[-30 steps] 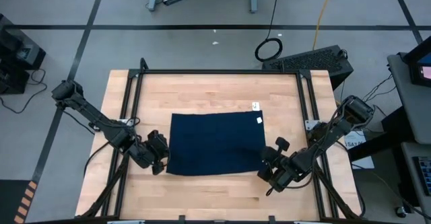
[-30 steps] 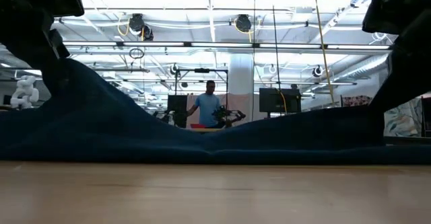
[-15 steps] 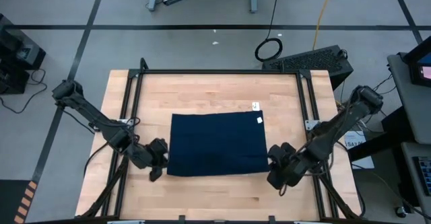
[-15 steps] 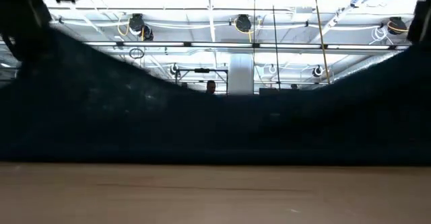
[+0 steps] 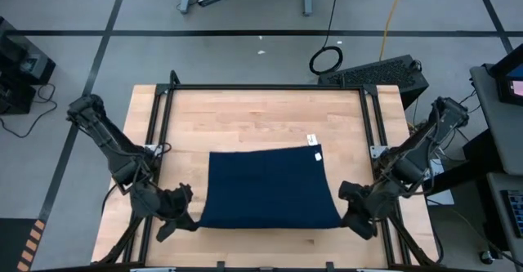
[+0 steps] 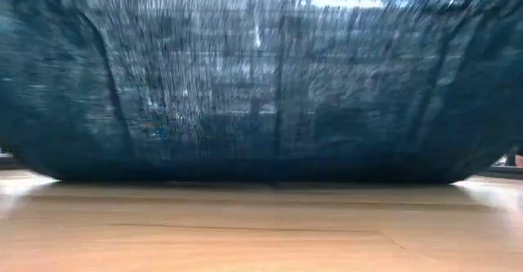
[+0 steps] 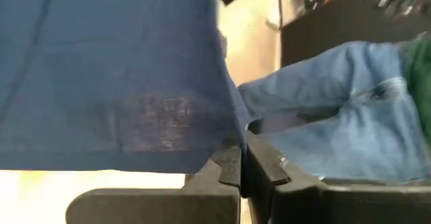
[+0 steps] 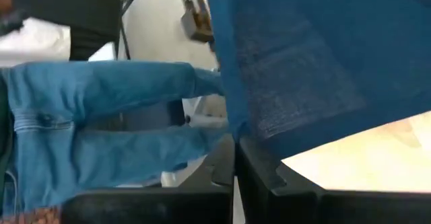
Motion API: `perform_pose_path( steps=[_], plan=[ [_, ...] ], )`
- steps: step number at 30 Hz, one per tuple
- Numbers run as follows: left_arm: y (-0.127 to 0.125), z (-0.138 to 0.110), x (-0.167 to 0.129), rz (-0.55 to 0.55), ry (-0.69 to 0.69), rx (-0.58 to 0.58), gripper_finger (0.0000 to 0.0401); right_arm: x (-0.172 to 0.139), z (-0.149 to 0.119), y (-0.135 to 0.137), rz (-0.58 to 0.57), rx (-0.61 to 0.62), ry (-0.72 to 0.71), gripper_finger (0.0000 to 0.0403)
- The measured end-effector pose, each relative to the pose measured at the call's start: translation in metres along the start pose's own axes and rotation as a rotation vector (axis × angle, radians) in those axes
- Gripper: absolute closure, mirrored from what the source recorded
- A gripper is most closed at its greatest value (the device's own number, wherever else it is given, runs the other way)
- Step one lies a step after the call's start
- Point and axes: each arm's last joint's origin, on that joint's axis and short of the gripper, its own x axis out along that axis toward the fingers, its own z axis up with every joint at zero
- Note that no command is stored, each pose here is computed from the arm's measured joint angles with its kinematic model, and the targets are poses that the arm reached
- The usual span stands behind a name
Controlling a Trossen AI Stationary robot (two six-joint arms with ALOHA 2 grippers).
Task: Roll towel
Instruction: Roll the dark blue towel
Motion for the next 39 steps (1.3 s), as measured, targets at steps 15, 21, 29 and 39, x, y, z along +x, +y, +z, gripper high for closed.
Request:
perform_pose_path(
  steps=[15,21,29,39],
  plan=[
    [0.015,0.008,0.002,0.211,-0.179,0.036,0.04,-0.004,-0.005,-0.019,-0.237,-0.077,-0.104,0.0403],
    [0.033,0.01,0.0,0.367,-0.136,0.057,0.0398,-0.007,0.008,-0.032,-0.381,-0.097,-0.224,0.0403],
    [0.044,0.01,-0.002,0.482,-0.121,0.075,0.0396,-0.004,0.025,-0.043,-0.513,-0.129,-0.271,0.0403],
    [0.048,0.009,-0.002,0.533,-0.119,0.084,0.0395,0.016,0.038,-0.052,-0.65,-0.152,-0.234,0.0403]
  ],
)
